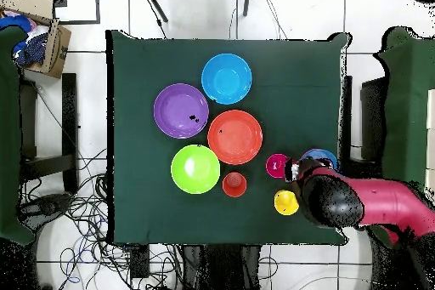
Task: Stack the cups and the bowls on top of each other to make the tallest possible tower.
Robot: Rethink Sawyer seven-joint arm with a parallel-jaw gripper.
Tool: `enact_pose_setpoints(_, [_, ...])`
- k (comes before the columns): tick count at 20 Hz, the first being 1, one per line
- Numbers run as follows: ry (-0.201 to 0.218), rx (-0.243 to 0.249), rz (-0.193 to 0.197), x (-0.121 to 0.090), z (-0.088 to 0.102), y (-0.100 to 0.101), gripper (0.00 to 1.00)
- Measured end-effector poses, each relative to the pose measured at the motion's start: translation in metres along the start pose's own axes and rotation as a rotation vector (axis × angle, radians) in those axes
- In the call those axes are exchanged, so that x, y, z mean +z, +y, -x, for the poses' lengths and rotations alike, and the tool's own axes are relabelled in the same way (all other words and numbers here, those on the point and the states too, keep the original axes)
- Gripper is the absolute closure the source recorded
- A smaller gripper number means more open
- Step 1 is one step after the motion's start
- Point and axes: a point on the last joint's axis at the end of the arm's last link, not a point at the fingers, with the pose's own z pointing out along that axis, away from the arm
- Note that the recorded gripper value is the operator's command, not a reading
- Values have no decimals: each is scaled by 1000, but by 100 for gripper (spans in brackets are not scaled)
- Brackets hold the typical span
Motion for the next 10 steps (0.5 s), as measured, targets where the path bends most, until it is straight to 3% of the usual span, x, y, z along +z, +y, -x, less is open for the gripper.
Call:
enact_pose_setpoints(4, [9,-19,4,2,17,33,0])
enact_pose_setpoints(8, [4,10,-1,5,47,66,0])
enact_pose_setpoints(10, [2,22,-2,5,53,71,0])
